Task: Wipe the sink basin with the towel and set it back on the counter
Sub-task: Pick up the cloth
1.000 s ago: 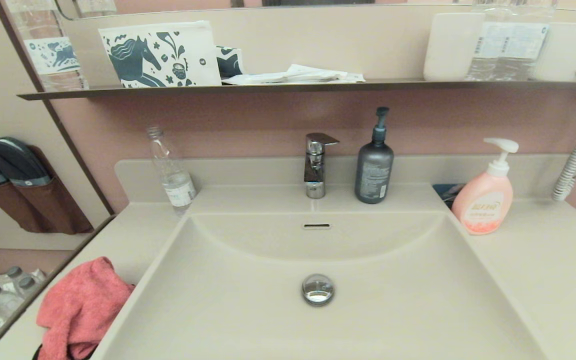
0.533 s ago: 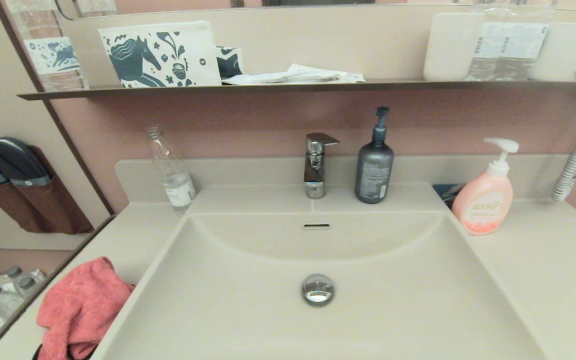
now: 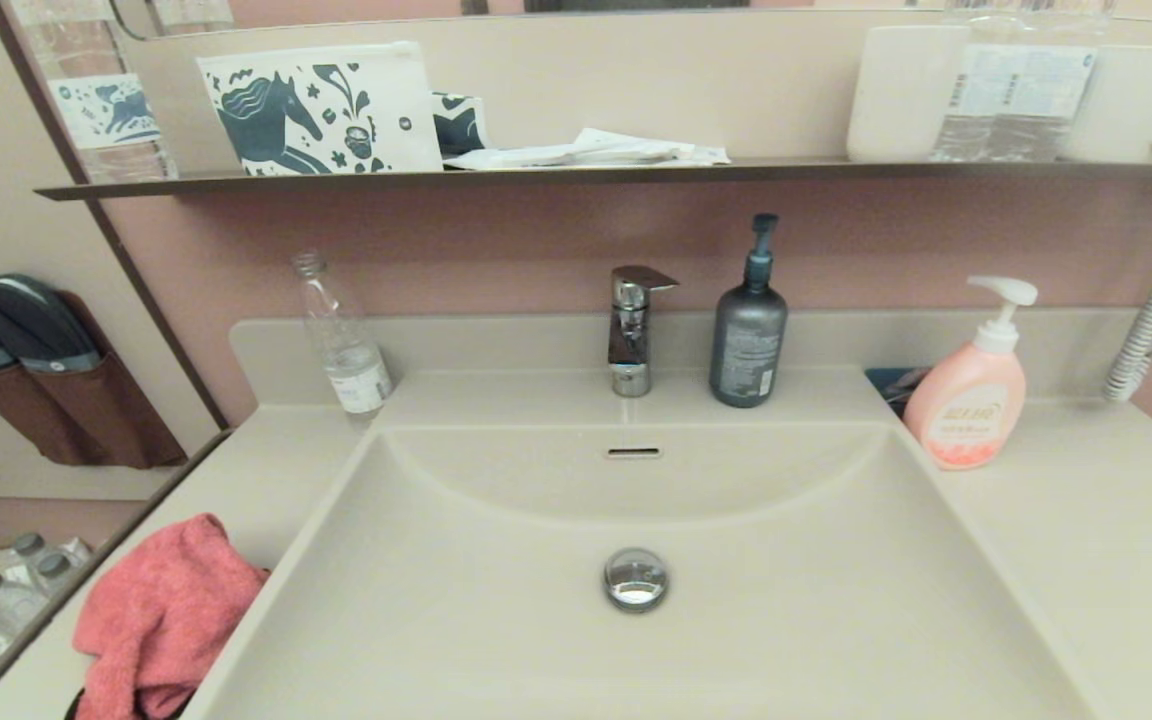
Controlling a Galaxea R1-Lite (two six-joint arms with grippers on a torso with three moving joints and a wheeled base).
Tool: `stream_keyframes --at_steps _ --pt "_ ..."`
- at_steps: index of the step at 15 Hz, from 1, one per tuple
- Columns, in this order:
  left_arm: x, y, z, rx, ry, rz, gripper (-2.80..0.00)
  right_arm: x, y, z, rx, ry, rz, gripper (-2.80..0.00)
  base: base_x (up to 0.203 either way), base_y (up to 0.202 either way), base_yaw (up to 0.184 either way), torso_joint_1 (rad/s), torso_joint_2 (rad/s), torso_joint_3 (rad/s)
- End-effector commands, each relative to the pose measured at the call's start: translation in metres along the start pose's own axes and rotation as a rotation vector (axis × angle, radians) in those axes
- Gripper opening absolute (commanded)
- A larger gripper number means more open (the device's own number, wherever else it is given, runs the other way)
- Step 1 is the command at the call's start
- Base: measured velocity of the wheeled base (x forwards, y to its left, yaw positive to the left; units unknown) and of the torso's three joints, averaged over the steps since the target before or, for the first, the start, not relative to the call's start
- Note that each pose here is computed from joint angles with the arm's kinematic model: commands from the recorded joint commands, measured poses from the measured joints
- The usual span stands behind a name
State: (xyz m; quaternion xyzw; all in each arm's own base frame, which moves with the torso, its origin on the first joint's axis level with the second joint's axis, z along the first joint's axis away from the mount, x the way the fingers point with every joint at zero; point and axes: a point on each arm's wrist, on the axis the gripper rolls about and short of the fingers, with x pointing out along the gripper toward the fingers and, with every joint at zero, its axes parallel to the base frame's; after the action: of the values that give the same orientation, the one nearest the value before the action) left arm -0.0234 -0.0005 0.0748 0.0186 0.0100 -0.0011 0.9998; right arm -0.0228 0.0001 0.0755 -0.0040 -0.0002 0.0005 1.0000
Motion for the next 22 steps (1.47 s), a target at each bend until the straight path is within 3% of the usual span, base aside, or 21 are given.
stream_keyframes --at_steps 1,10,13,20,22 --pt "0.000 0.000 0.000 0.000 0.000 0.000 -2.80 0.000 0.000 0.000 0.000 0.000 0.000 -2.80 0.000 0.000 0.000 0.000 0.00 0.000" --pt "0.000 0.000 0.000 0.009 0.000 0.000 -2.80 0.000 0.000 0.000 -0.001 0.000 0.000 -2.80 0.000 0.000 0.000 0.000 0.00 0.000" --pt "-0.005 0.001 0.023 0.009 -0.040 -0.001 -2.80 0.000 0.000 0.000 0.000 0.000 0.000 -2.80 0.000 0.000 0.000 0.000 0.00 0.000" --pt "0.046 0.004 0.101 0.007 0.194 -0.005 -2.80 0.000 0.000 0.000 0.000 0.000 0.000 -2.80 0.000 0.000 0.000 0.000 0.00 0.000" --pt "0.066 0.005 0.115 0.022 0.259 -0.003 -2.80 0.000 0.000 0.000 -0.001 0.000 0.000 -2.80 0.000 0.000 0.000 0.000 0.00 0.000"
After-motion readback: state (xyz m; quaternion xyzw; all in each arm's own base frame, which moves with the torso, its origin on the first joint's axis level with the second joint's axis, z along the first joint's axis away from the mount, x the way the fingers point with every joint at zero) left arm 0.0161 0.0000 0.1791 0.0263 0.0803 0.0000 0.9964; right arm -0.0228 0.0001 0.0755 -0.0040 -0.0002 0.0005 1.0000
